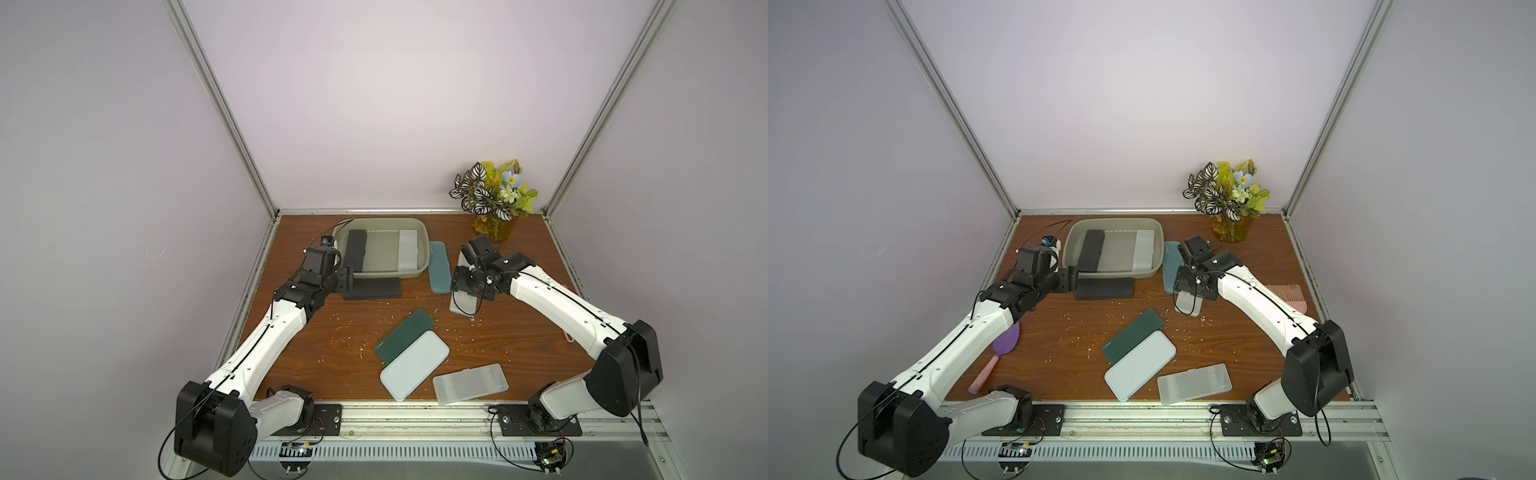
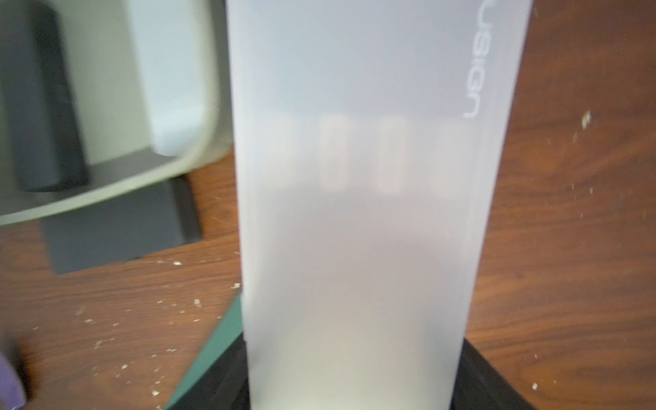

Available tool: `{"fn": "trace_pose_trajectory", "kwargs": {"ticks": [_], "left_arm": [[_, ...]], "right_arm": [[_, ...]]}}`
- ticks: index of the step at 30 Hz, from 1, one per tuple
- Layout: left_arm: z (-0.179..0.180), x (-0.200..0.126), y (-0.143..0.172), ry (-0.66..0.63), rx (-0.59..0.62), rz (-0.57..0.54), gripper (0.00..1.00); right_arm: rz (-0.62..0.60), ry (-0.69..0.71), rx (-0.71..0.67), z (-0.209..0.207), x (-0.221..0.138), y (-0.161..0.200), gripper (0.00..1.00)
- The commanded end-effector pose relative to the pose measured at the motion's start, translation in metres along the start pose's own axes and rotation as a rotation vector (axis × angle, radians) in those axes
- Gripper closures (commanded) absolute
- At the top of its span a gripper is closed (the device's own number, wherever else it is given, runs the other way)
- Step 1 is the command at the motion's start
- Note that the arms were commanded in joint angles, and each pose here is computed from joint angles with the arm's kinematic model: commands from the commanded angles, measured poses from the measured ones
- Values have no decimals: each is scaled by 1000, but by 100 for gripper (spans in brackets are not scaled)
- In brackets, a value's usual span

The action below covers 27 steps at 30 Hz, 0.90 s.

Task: Put the pencil case into the storage box
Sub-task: Pick up the pencil case from the center of the board, then place the pencil case at the storage box.

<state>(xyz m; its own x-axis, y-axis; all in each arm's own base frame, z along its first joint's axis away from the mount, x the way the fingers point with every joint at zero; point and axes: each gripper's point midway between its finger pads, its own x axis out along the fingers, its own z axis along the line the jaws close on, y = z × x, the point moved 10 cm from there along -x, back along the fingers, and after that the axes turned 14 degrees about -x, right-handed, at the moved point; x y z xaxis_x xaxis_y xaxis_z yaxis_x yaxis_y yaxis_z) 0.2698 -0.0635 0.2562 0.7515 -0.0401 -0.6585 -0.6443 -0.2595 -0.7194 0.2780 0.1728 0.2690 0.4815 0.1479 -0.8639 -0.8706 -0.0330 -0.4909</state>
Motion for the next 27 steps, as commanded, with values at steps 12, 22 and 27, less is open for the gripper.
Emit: {"fn": "trace_pose_trajectory", "kwargs": {"ticks": [12,22,27], "left_arm": [[35,-21,-20,-106,-172,-121,17],[37,-17,-18,-112,-150,-105,17],[37,-14,-17,-110,-146,-99,17]], "right_arm": [[-167,-198,-222,133,46,-151,41],[-244,-313,-138,159,113,-157,45],[-257,-332,-123,166,133,-163,46]]}}
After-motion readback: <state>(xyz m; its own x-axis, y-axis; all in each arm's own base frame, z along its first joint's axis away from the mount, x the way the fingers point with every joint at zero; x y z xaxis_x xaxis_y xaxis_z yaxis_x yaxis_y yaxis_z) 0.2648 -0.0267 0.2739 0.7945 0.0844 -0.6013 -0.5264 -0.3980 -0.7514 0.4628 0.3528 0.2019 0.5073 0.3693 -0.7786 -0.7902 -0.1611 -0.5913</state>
